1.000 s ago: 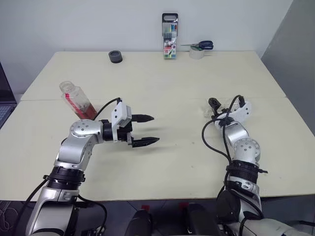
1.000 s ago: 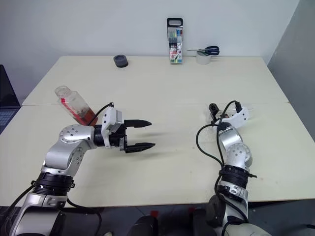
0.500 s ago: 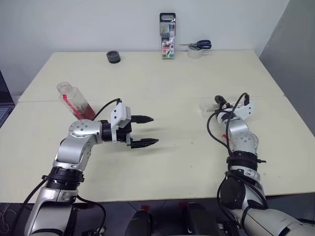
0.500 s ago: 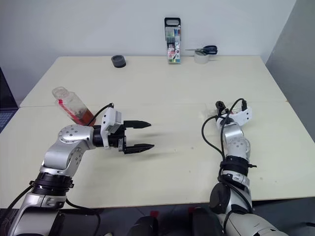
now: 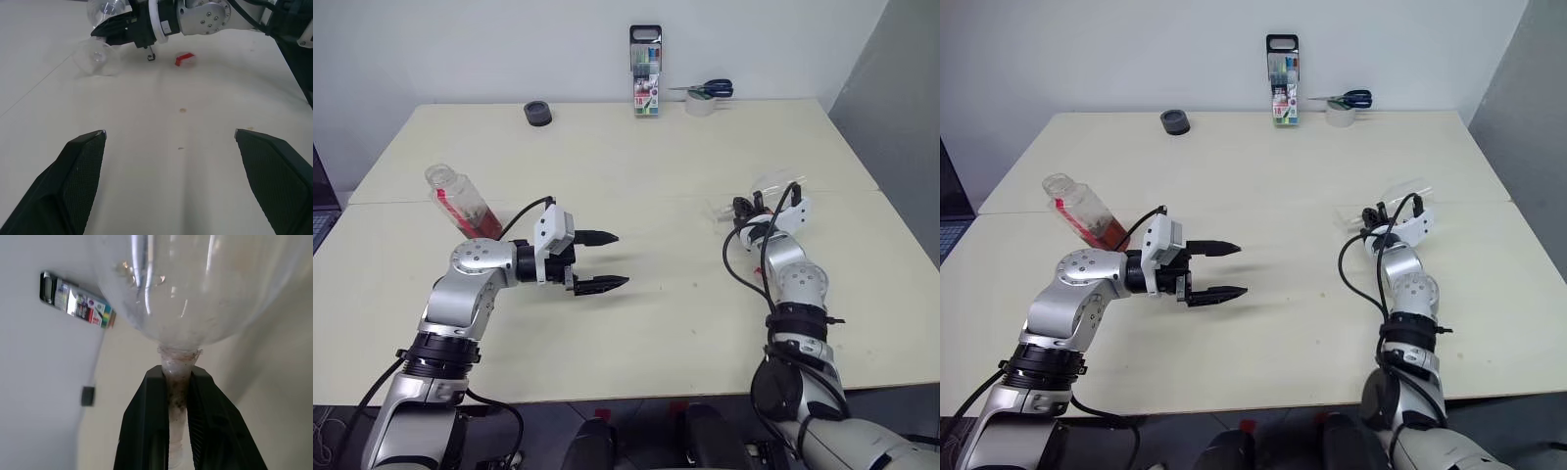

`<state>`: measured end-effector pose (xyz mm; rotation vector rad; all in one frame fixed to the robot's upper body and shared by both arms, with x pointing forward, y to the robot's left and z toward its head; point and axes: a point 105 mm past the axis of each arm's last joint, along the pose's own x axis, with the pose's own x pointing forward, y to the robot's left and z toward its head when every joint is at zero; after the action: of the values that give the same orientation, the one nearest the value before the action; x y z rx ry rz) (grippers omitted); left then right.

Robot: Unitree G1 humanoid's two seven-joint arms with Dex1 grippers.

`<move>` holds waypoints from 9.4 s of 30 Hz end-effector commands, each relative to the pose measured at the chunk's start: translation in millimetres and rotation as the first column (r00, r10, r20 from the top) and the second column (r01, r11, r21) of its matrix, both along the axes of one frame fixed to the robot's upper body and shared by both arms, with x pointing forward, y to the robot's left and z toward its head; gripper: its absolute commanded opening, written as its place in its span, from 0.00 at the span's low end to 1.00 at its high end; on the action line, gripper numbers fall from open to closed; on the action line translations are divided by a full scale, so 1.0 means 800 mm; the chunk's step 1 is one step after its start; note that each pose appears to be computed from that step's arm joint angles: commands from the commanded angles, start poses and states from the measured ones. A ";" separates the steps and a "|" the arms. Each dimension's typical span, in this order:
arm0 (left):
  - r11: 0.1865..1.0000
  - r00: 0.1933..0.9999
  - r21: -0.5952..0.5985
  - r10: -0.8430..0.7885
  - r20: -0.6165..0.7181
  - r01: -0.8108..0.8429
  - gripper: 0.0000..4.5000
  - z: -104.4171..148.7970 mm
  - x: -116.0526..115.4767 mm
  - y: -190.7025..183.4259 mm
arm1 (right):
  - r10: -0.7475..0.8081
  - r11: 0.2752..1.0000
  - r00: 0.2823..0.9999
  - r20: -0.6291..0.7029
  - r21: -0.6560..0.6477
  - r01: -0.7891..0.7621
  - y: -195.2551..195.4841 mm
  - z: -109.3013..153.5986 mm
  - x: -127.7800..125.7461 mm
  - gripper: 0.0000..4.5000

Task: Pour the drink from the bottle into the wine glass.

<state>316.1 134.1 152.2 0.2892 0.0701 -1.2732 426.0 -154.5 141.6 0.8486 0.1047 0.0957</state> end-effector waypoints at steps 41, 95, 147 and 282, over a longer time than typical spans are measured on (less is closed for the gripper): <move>0.807 0.803 -0.073 0.591 0.075 -0.587 1.00 0.057 -0.028 0.118 | 0.733 0.464 0.637 0.241 -0.861 -0.208 0.241 0.011 -0.029 0.05; 0.823 0.791 -0.277 0.560 0.246 -0.496 1.00 0.101 -0.024 0.107 | 0.701 0.467 0.688 0.190 -0.851 -0.240 0.210 -0.020 -0.031 0.99; 0.223 0.212 -0.157 0.973 0.087 -0.962 1.00 -0.030 0.009 0.247 | 0.927 0.248 0.359 0.108 -0.894 -0.373 0.144 0.046 -0.200 0.99; 0.772 0.065 0.058 -0.023 0.998 -0.633 0.37 0.180 0.135 0.038 | 0.855 0.434 0.421 0.302 -0.860 -0.267 0.114 0.131 -0.179 1.00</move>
<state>427.7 167.8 269.3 1.5050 -0.6199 -0.3545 293.3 -69.3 231.2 -0.1445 -0.2363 1.0525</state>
